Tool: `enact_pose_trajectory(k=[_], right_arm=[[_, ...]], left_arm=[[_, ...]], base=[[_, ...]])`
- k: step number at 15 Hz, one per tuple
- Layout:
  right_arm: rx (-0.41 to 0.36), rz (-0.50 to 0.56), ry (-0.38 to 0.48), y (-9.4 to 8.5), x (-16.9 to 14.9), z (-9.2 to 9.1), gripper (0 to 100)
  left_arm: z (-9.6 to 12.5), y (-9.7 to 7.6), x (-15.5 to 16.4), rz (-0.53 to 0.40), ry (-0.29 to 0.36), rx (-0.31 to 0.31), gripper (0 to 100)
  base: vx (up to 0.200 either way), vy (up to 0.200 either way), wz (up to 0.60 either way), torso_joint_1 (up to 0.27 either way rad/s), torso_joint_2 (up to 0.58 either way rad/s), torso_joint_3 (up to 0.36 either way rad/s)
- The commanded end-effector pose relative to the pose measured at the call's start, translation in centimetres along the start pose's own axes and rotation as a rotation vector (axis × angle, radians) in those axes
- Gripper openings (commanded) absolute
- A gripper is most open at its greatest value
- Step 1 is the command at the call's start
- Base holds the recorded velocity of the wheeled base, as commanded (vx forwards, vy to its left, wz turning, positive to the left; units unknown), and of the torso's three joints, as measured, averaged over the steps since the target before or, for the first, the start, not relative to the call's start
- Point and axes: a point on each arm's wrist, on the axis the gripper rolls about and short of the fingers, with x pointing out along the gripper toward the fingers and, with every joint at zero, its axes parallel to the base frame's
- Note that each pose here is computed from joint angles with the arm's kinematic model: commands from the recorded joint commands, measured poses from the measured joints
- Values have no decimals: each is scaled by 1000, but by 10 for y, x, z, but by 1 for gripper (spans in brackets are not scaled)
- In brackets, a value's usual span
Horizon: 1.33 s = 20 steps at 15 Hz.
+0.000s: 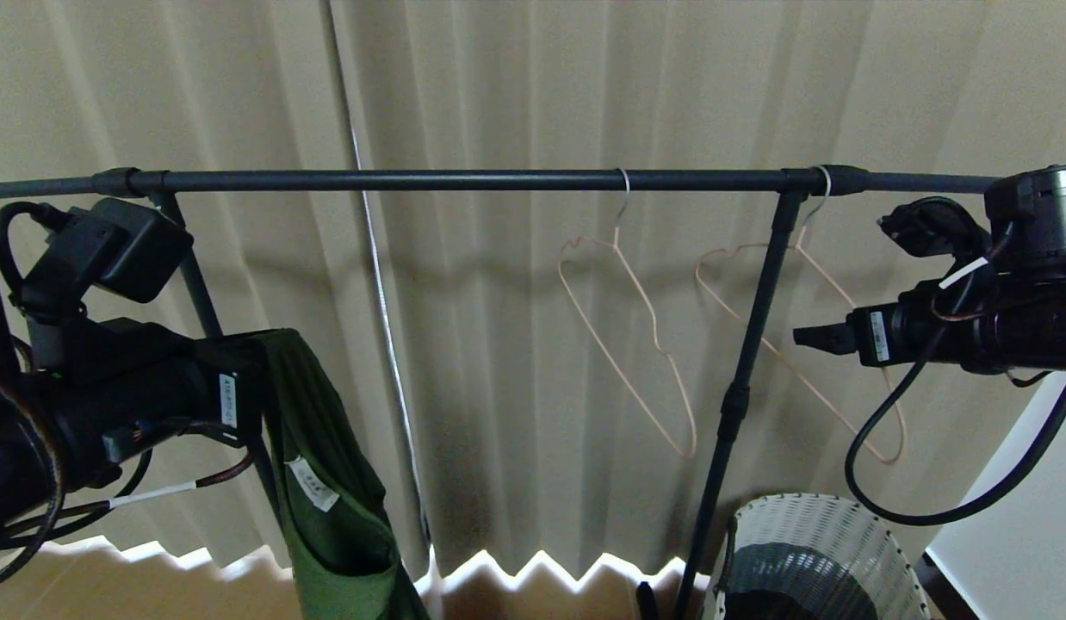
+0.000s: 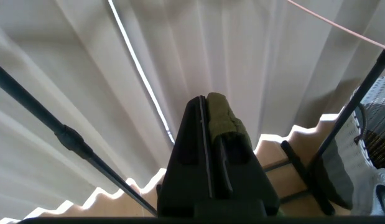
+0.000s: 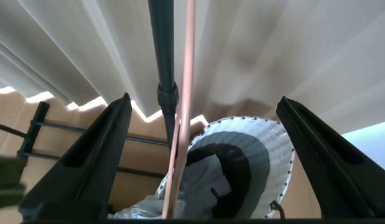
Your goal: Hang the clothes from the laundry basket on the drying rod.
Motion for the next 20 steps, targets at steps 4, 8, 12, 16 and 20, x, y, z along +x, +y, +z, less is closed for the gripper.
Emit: enact_pose_trajectory(k=[4,8,12,16,20], right_arm=[[1,-1,4,0,3,0,0],[2,-3,-15,0,-3,2,0],[7,-24,-74,-2,-24,8,0],[13,-71,-111,-4,-41,7,0],[14,-73,-146,-5,-70,-7,0]], left_arm=[[0,0,-2,1,-4,0,0],[0,0,-3,2,-7,1,0],[1,1,-4,4,-13,3,0],[-1,0,-4,1,-6,9,0],[-2,0,-4,3,-4,12,0]], base=[[0,0,0,0,0,0],[0,0,0,0,0,0],[0,0,0,0,0,0],[0,0,0,0,0,0],[0,0,0,0,0,0]])
